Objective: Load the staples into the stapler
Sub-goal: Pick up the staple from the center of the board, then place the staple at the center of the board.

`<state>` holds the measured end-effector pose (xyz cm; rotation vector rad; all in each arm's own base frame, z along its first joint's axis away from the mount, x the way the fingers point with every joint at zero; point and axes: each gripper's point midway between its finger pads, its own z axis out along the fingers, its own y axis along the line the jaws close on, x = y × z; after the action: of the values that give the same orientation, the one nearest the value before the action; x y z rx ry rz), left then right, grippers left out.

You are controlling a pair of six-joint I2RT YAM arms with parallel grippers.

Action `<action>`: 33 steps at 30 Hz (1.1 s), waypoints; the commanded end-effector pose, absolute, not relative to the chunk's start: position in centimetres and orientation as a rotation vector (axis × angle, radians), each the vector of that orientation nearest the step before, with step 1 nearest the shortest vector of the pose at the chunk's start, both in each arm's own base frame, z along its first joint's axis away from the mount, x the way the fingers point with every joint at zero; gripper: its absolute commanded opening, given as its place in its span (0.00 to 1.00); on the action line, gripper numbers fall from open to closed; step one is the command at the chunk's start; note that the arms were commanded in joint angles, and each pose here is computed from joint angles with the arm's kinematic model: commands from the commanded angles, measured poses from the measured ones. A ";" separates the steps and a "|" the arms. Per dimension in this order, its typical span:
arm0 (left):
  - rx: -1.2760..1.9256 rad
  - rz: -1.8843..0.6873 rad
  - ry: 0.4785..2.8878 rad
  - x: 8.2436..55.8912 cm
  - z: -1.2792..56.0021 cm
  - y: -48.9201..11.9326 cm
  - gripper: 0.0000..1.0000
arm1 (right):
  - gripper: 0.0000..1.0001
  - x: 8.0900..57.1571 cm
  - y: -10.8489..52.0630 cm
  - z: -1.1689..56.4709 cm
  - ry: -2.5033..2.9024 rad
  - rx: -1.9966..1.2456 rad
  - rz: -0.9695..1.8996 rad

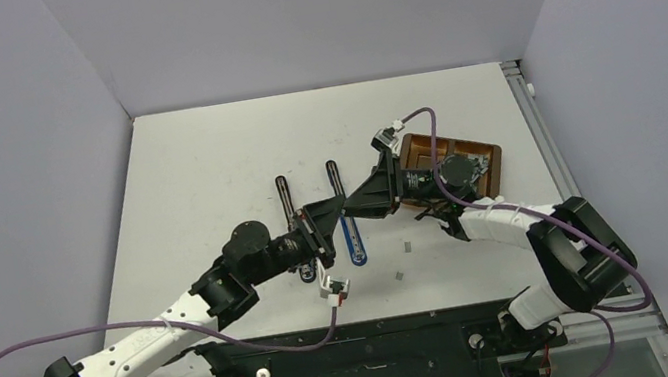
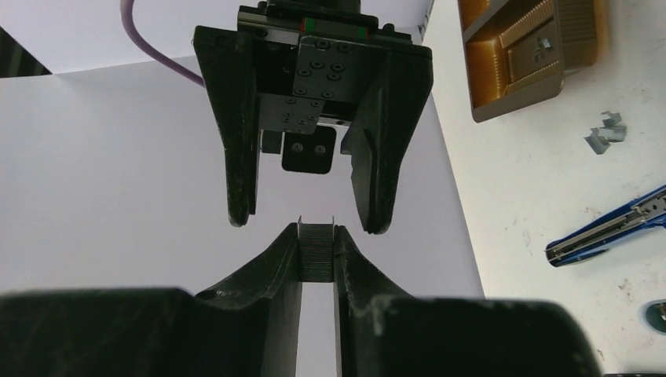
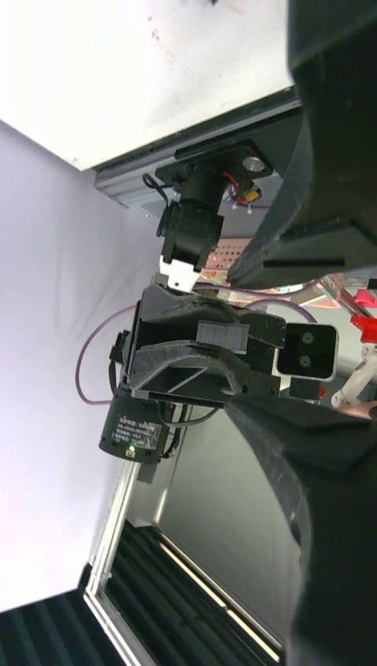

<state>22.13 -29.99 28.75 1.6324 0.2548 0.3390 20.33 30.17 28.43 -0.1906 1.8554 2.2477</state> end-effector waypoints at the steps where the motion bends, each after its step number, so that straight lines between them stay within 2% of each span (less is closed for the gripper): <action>1: 1.661 0.315 0.299 22.2 29.3 -30.0 0.00 | 0.56 20.6 28.6 28.3 1.831 -0.250 2.126; 4: 1.738 0.284 0.321 21.9 27.3 -29.9 0.00 | 0.63 22.0 27.0 26.9 1.913 -0.233 1.959; 8: 1.916 0.196 0.304 20.5 22.9 -29.9 0.00 | 0.64 24.4 23.8 22.2 2.210 -0.112 1.584; 12: 2.099 0.105 0.238 18.4 18.1 -30.4 0.00 | 0.64 26.0 20.8 20.6 2.288 0.040 1.416; 20: 2.545 0.018 0.063 15.4 9.1 -29.3 0.00 | 0.63 26.6 19.6 20.4 2.311 0.094 1.330; 33: 2.899 0.057 -0.048 14.4 3.9 -30.5 0.01 | 0.63 26.3 19.4 20.7 2.292 0.089 1.352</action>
<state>14.65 -30.99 4.26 2.7915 -0.0028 0.0232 25.67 19.63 18.24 0.1409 2.3829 1.3596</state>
